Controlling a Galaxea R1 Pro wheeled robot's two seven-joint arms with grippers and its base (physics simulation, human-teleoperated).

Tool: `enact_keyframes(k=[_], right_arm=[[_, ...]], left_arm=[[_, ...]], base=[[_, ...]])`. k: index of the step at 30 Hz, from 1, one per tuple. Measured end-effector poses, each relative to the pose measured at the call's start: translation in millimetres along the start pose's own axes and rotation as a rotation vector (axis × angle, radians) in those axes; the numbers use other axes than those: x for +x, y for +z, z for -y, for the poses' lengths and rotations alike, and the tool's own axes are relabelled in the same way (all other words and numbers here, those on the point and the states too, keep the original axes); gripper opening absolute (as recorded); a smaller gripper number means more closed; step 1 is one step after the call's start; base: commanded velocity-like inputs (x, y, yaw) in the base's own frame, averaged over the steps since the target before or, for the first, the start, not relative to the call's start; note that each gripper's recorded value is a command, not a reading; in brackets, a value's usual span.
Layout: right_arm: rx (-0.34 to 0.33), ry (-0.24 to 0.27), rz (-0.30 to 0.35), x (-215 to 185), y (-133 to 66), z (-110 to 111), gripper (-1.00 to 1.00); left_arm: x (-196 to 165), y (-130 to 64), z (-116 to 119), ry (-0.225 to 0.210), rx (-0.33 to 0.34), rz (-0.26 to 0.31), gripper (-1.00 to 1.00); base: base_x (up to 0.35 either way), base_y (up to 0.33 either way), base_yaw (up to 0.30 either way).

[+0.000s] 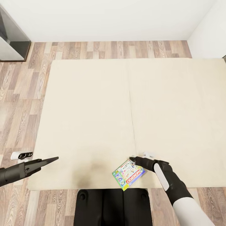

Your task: Put all the toys in the child's room - the three board games (two on the bed and one on the table), the two jigsaw puzzles on the table, and the tennis ball on the table - inside the toy box on the table in the child's room.

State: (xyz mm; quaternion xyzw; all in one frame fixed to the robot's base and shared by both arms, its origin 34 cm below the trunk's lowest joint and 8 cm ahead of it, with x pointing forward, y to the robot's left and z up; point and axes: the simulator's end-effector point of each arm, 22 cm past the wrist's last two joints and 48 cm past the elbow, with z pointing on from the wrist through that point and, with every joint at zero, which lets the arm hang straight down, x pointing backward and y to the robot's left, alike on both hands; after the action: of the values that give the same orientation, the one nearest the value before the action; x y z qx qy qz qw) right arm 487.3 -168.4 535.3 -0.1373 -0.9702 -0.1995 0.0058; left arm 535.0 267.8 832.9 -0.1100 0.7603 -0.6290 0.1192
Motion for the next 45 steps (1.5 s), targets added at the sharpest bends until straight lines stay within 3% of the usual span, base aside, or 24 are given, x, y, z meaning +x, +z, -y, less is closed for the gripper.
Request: enact_keyframes(k=[22,31,45], right_arm=[[0.036,-0.002,-0.069,11,-6.6,20,1.0],[0.04,0.008,-0.118,21,-7.9,22,1.0],[0.038,0.005,-0.139,26,-7.1,19,1.0]], left_arm=[[0,0.1,0,0.0,0.0,0.0,1.0],[0,0.1,0,0.0,0.0,0.0,1.0],[0,-0.1,0,0.0,0.0,0.0,1.0]], base=[[0.0,0.0,0.0],[0.0,0.0,0.0],[0.0,0.0,0.0]])
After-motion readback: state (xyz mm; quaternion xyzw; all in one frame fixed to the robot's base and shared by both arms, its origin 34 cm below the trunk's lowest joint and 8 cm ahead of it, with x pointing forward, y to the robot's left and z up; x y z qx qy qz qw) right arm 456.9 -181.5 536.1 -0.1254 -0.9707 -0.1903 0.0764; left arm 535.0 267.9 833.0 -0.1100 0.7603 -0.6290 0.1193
